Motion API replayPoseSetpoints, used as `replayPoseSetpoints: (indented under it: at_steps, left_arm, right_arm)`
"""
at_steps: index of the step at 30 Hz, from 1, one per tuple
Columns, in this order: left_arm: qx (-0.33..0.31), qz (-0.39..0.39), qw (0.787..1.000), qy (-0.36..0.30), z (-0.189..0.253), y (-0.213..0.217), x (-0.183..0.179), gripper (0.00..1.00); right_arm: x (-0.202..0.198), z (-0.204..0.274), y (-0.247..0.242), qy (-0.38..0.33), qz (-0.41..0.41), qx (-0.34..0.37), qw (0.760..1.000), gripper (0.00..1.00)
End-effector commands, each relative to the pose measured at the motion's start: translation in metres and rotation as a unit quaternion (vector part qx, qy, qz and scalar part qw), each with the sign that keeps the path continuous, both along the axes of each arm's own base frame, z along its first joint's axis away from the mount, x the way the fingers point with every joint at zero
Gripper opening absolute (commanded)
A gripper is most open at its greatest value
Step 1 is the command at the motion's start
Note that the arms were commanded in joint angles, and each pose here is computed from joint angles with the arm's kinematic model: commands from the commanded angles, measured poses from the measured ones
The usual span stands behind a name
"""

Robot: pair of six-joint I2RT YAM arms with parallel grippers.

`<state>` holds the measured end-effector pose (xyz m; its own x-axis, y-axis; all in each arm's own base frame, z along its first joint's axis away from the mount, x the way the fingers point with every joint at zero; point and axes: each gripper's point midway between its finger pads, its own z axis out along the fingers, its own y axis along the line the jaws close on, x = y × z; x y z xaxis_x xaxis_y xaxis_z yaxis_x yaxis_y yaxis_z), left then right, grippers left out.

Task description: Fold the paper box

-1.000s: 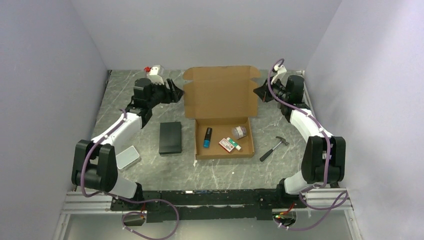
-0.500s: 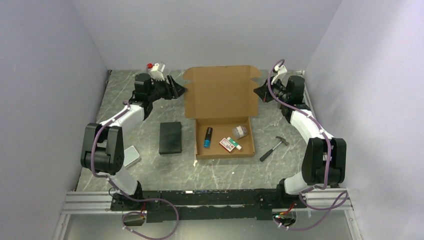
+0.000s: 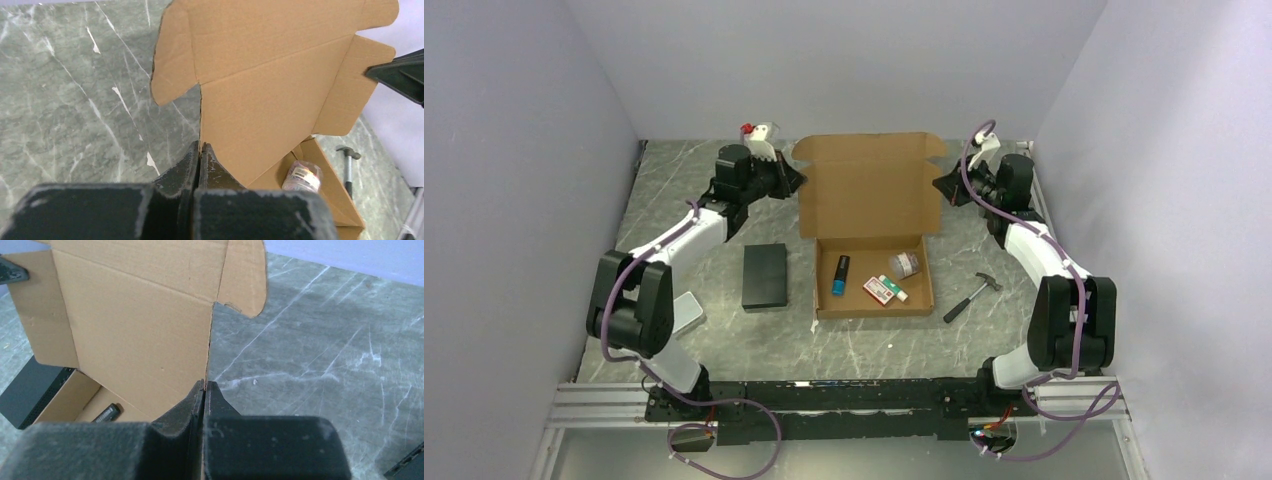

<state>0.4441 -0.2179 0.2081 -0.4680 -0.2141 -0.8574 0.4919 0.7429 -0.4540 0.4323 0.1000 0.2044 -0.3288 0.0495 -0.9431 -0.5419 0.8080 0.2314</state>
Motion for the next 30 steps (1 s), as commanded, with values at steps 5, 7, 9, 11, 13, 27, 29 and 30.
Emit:
replayPoseSetpoints:
  at_steps: [5,7,9,11,13,27,29,30]
  left_arm:
    - [0.054,0.078,0.993,-0.074,0.038,-0.004,-0.013,0.0]
    - [0.059,0.088,0.991,-0.081,0.041,-0.007,-0.017,0.0]
    - [0.063,0.093,0.99,-0.08,0.038,-0.014,-0.024,0.0]
    - [0.067,0.106,0.989,-0.081,0.035,-0.017,-0.03,0.0]
    - [0.071,0.119,0.987,-0.084,0.031,-0.02,-0.036,0.0]
    - [0.103,0.172,0.96,-0.193,0.065,-0.025,-0.012,0.0]
    - [0.116,0.173,0.955,-0.21,0.068,-0.028,-0.004,0.0]
    - [0.12,0.173,0.953,-0.219,0.068,-0.03,0.001,0.0]
  right_arm:
    - [-0.002,0.047,0.003,-0.074,-0.015,0.021,0.997,0.0]
    - [-0.004,0.049,0.006,-0.078,-0.019,0.022,0.997,0.0]
    - [-0.01,0.05,0.016,-0.083,-0.015,0.019,0.996,0.0]
    - [-0.016,0.05,0.023,-0.091,-0.016,0.016,0.996,0.0]
    - [-0.023,0.054,0.025,-0.107,-0.028,0.012,0.994,0.0]
    - [-0.005,0.083,0.019,-0.201,-0.135,0.006,0.97,0.0]
    - [0.002,0.088,0.016,-0.222,-0.154,-0.002,0.963,0.0]
    - [0.006,0.09,0.015,-0.23,-0.16,-0.004,0.96,0.0]
